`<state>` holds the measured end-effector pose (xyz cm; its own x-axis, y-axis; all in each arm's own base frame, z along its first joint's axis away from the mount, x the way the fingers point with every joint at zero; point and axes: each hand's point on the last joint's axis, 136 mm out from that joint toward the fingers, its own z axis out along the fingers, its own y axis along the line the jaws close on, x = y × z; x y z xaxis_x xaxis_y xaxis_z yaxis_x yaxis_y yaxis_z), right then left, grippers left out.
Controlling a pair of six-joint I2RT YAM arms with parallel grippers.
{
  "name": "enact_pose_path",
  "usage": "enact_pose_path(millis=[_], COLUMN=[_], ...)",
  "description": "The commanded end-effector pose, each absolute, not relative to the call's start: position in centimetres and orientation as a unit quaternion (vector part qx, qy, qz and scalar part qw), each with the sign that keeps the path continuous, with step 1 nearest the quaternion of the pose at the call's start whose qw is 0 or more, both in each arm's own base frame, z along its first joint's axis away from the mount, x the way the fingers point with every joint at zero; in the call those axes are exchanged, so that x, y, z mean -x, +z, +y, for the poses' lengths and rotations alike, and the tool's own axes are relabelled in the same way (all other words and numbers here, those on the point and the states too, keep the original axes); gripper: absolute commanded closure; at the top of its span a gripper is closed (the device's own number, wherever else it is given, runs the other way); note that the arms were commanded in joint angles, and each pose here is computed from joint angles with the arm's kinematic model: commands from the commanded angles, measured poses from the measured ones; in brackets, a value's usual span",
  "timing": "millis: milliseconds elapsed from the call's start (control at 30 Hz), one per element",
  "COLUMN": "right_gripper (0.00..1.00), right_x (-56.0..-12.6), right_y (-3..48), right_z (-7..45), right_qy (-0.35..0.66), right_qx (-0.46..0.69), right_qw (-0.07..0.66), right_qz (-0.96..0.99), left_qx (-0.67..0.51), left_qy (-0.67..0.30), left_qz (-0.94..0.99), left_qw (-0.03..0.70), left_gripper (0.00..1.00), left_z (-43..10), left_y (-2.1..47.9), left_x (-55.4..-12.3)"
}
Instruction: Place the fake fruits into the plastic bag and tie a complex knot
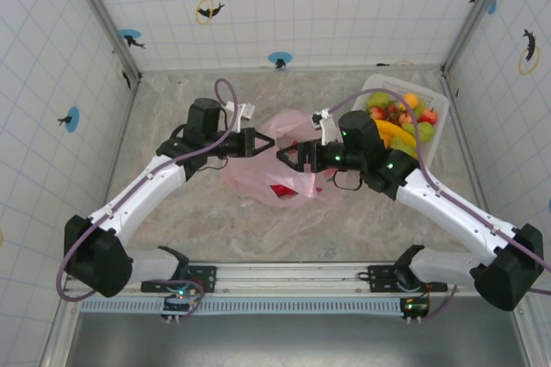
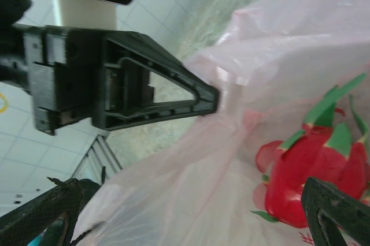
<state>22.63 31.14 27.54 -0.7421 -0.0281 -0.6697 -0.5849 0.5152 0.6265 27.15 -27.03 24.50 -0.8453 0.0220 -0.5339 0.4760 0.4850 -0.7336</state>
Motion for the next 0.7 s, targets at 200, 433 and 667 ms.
enact_pose_path(millis=[200, 433, 667], right_gripper=[0.00, 0.01, 0.00], right_x=[-22.3, -24.8, -28.4], right_y=[31.6, 36.0, 38.0], right_z=[33.9, 30.9, 21.2], right_qy=[0.460, 0.425, 0.313], right_qx=[0.221, 0.197, 0.092], right_qw=[0.333, 0.394, 0.466], right_qz=[0.793, 0.791, 0.822], left_qx=[-0.152, -0.142, -0.135], left_qy=[-0.491, -0.490, -0.493], left_qz=[0.824, 0.826, 0.825], left_qw=[0.239, 0.240, 0.240], left_gripper=[1.00, 1.00, 1.00], left_z=[-27.3, -27.1, -27.0], left_y=[24.8, 24.9, 26.2], left_x=[-28.0, -27.9, -27.8])
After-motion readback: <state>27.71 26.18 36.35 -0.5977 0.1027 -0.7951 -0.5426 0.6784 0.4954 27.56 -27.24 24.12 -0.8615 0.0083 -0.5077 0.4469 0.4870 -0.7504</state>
